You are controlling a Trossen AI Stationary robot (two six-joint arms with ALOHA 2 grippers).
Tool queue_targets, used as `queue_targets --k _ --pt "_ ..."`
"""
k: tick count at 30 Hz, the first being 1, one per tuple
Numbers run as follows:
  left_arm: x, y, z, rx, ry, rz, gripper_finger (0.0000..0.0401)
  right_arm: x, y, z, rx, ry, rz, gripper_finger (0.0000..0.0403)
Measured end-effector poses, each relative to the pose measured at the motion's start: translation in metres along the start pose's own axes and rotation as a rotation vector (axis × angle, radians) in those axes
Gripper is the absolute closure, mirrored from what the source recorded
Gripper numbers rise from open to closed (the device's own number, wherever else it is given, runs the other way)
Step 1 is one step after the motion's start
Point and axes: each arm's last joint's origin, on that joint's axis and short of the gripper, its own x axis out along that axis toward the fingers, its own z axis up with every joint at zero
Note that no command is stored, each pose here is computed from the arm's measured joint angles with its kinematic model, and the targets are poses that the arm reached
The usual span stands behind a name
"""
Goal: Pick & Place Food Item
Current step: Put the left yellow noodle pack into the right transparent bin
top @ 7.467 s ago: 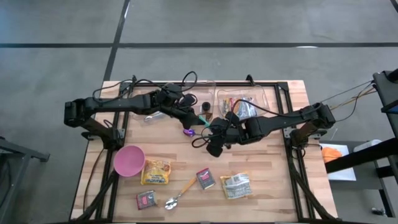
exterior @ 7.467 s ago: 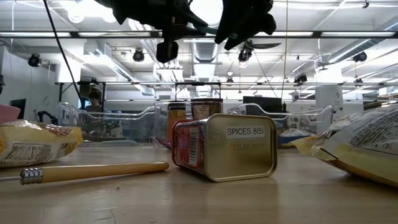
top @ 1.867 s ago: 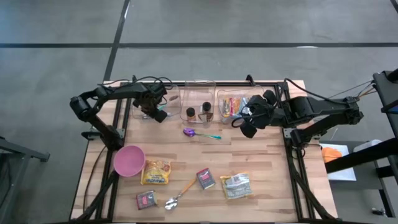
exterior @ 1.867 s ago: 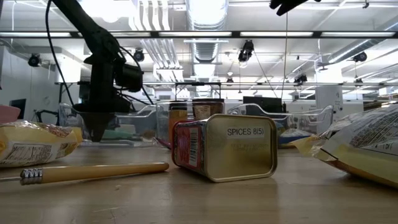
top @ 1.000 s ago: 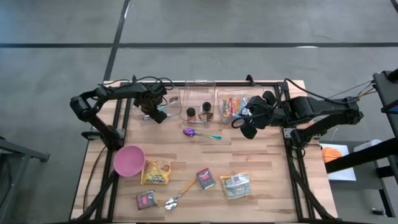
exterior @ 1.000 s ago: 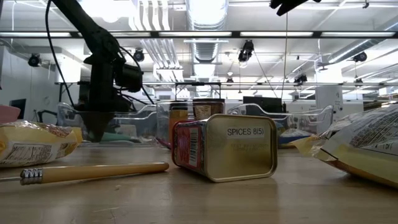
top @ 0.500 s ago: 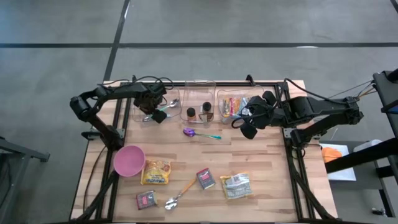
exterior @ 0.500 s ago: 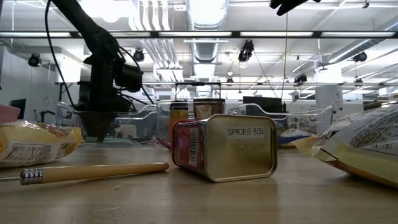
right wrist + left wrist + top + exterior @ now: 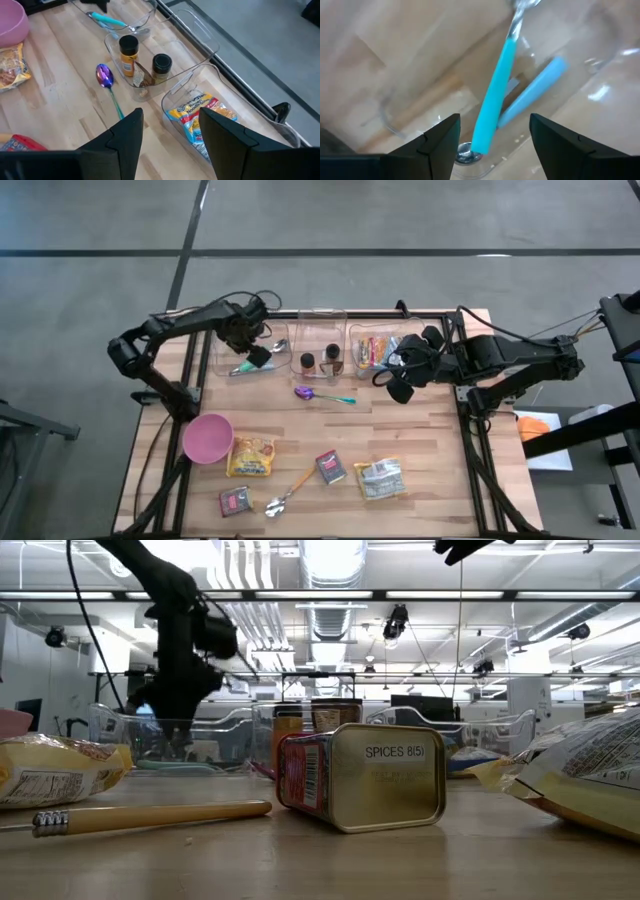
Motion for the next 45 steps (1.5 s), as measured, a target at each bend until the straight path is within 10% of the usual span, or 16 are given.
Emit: queue_targets --k 19,32,45 --pt "-0.078 -0.073 -0.044 0.382 -0.347 -0.146 0.0153 0.001 0.003 0.000 -0.071 0.017 0.056 0.0213" --pt "-0.076 -0.140 -0.099 0.761 -0.216 -0.334 0.0153 0.002 0.004 0.001 -0.047 0.010 0.060 0.0213" --pt "-0.023 -0.166 -0.126 0.810 0.099 -0.407 0.0153 0.002 0.004 0.001 0.020 0.009 0.062 0.0213"
